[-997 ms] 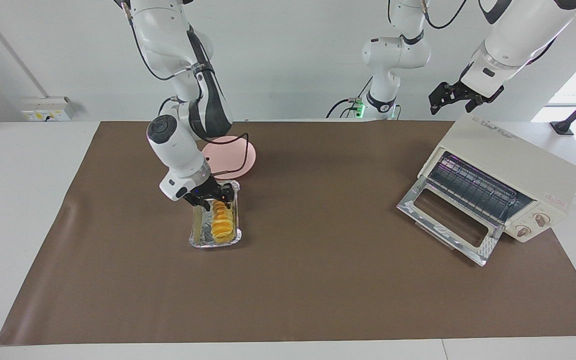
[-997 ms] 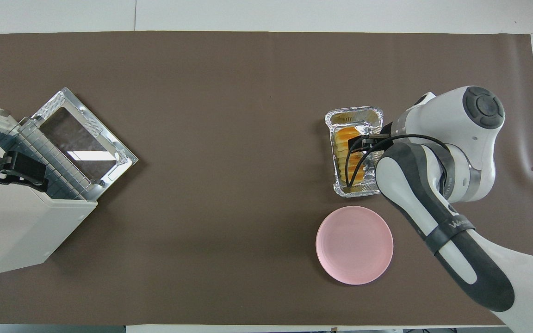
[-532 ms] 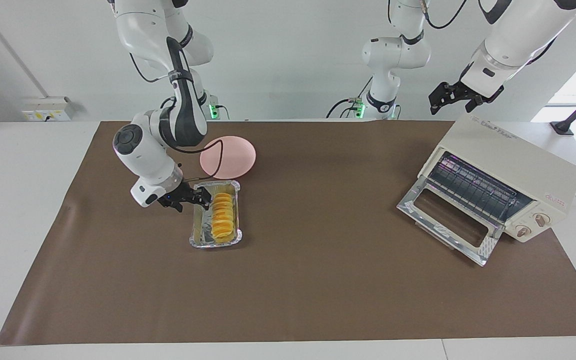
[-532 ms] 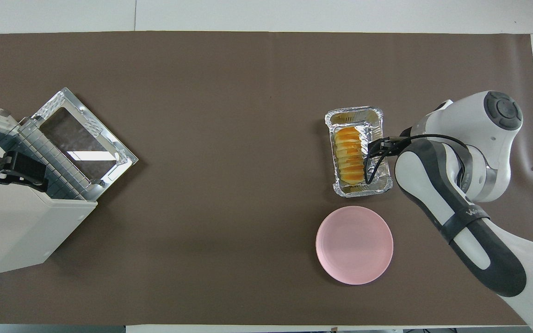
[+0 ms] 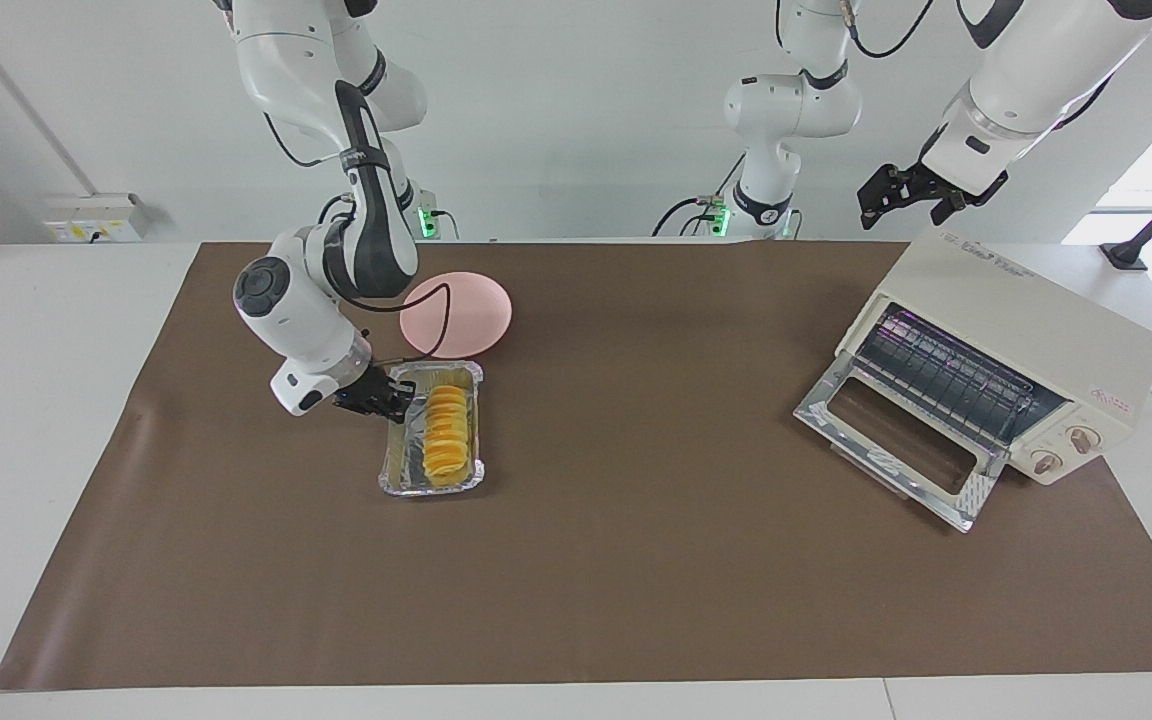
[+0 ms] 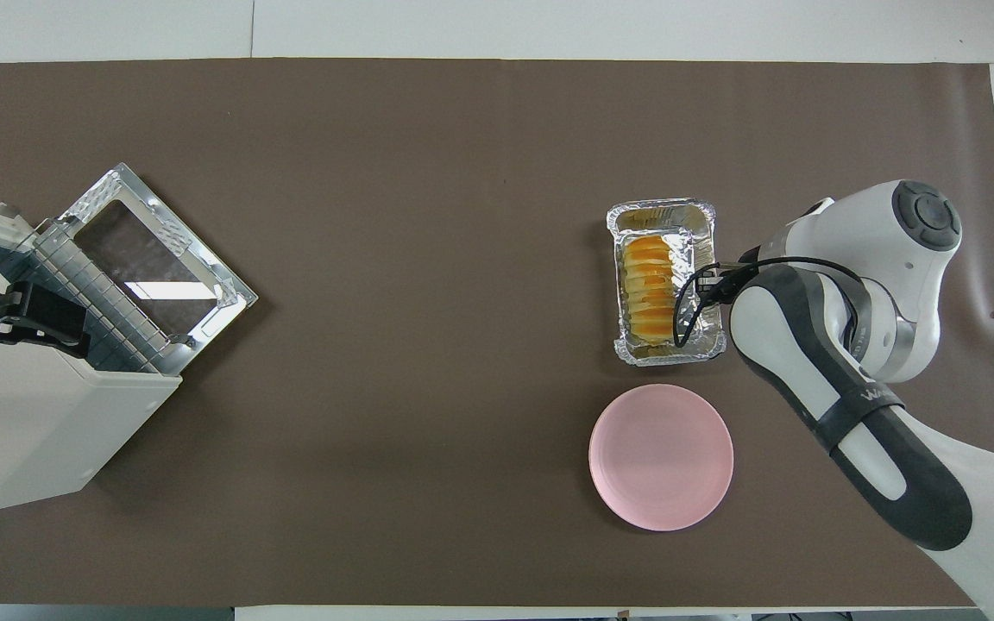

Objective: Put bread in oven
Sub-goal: 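Release the roll and grasp the foil tray rim with the right gripper, then slide the foil tray toward the oven with the right gripper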

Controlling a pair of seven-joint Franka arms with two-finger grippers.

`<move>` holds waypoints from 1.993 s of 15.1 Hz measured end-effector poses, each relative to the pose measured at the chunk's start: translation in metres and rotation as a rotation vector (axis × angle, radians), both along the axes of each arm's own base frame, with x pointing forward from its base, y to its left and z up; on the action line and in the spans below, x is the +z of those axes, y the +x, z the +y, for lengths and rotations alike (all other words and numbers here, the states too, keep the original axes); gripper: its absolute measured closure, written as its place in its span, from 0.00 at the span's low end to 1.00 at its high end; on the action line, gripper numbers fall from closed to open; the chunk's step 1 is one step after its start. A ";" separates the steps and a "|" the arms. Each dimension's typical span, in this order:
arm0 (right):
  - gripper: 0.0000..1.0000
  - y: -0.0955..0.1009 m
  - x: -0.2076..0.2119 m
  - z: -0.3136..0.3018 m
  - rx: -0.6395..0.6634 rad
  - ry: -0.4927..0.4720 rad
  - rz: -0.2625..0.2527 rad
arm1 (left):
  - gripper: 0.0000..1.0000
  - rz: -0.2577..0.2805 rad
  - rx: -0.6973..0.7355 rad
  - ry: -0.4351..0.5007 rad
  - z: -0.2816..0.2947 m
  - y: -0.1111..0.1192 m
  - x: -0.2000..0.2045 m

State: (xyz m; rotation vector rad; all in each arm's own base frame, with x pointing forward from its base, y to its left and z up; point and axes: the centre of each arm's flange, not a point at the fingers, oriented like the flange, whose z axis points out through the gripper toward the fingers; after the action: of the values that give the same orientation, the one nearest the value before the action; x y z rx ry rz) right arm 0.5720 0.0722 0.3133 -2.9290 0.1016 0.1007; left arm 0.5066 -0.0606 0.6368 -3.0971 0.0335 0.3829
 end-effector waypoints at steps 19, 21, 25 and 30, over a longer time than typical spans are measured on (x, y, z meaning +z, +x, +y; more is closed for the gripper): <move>0.98 0.001 0.058 0.304 0.000 0.139 -0.091 | 0.00 0.000 0.000 0.000 0.000 0.000 0.000; 0.98 0.001 0.044 0.313 0.003 0.140 -0.108 | 0.00 0.000 0.000 0.000 0.000 0.000 0.000; 0.98 -0.004 0.027 0.327 0.019 0.140 -0.125 | 0.00 0.000 0.000 0.000 0.000 0.000 0.000; 0.98 -0.003 0.016 0.322 0.020 0.132 -0.132 | 0.00 0.000 0.000 0.000 0.000 0.000 0.000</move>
State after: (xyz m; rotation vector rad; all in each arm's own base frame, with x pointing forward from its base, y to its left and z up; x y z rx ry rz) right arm 0.5686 0.3944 0.3291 -2.7955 0.0430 -0.0801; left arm 0.5066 -0.0606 0.6368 -3.0971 0.0335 0.3829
